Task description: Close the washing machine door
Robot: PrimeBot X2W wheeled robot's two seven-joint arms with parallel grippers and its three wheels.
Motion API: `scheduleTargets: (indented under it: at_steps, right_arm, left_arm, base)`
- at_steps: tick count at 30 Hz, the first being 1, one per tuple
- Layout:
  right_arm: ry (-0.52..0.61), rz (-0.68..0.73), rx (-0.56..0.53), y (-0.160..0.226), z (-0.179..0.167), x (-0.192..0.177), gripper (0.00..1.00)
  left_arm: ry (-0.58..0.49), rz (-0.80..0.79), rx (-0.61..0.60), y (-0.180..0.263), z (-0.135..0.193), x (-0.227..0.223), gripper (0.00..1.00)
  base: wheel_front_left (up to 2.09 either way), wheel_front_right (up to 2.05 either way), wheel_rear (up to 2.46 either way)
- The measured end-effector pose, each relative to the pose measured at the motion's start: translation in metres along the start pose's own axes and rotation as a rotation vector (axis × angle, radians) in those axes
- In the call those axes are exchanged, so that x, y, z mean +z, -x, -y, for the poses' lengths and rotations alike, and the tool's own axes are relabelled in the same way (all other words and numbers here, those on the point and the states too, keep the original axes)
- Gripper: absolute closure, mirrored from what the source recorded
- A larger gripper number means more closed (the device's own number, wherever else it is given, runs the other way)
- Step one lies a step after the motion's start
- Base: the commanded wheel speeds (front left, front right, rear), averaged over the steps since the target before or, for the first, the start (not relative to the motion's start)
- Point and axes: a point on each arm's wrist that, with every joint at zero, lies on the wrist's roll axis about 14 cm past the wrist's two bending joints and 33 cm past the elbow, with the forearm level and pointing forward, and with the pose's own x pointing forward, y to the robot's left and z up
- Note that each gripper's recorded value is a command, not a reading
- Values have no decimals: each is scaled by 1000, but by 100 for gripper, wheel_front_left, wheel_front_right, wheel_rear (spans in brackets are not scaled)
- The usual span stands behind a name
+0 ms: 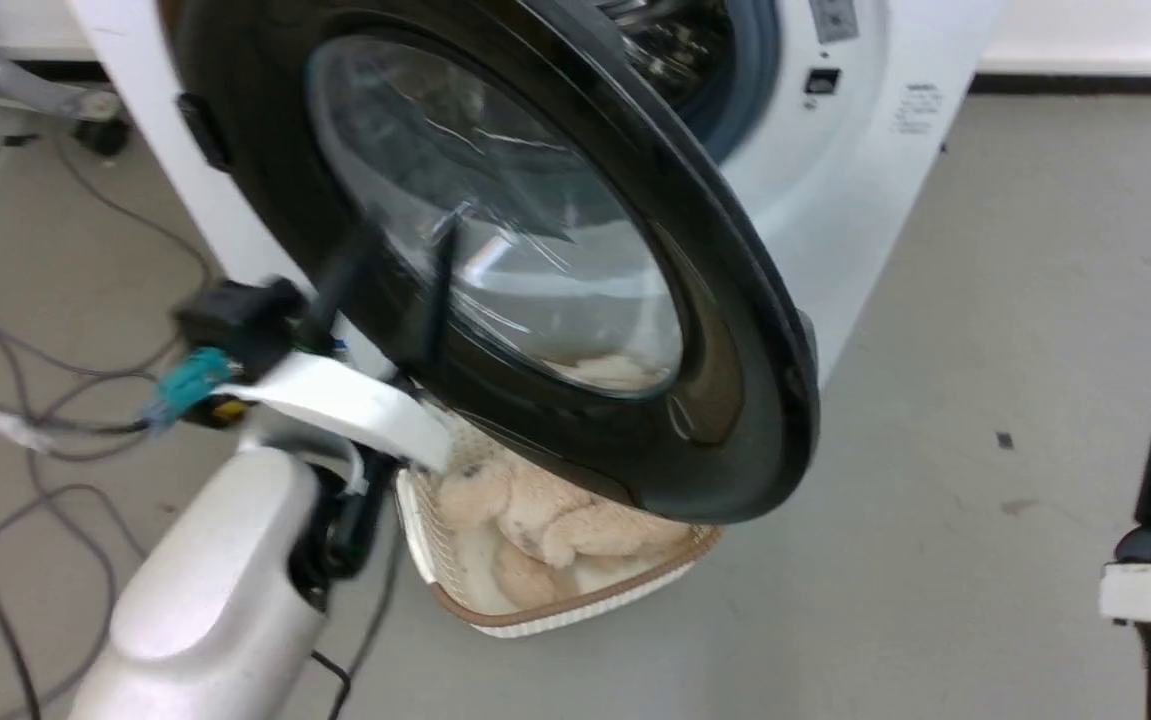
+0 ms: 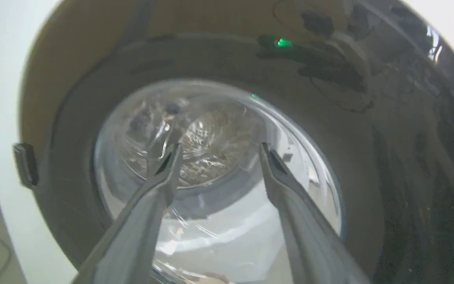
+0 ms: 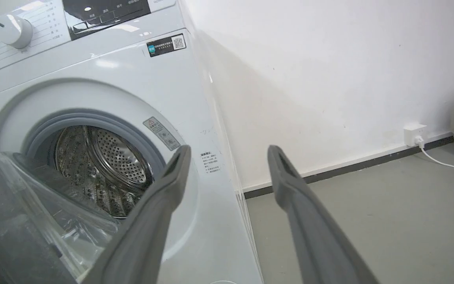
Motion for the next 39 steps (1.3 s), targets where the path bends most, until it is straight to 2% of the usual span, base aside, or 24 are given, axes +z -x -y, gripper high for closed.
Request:
scheduleTargets:
  at_steps: [2, 7, 11, 12, 13, 15, 22, 28, 33, 39]
  right_arm:
    - [-9, 39, 23, -5, -8, 11, 0]
    - [-43, 148, 110, -18, -40, 43, 0]
    - [-79, 222, 194, -25, -71, 65, 0]
    - [-88, 240, 221, -25, -81, 71, 9]
    - [-93, 258, 246, -26, -89, 77, 55]
    - [-114, 293, 304, -25, -110, 88, 100]
    - [-171, 339, 570, -2, -194, 106, 100]
    - [-86, 240, 826, 31, -241, 75, 100]
    - [95, 72, 948, 54, -243, 12, 100]
    - [181, -135, 880, 58, -206, -53, 100]
  left_arm:
    - [-114, 121, 67, 6, -11, 38, 0]
    - [-325, 228, 240, 48, -35, 67, 0]
    - [-401, 272, 375, 81, -53, 81, 0]
    - [-408, 275, 414, 90, -59, 82, 0]
    - [-417, 272, 443, 99, -64, 80, 0]
    - [-417, 255, 497, 116, -73, 75, 0]
    - [-395, 196, 579, 158, -89, 58, 0]
    - [-391, 176, 596, 170, -93, 51, 0]
    - [-392, 173, 598, 170, -93, 49, 0]
    - [-385, 151, 591, 164, -93, 40, 0]
  base:
    - [0, 0, 0]
    - [0, 0, 0]
    - [0, 0, 0]
    - [0, 0, 0]
    - [0, 0, 0]
    - [0, 0, 0]
    - [0, 0, 0]
    - [0, 0, 0]
    - [0, 0, 0]
    - [0, 0, 0]
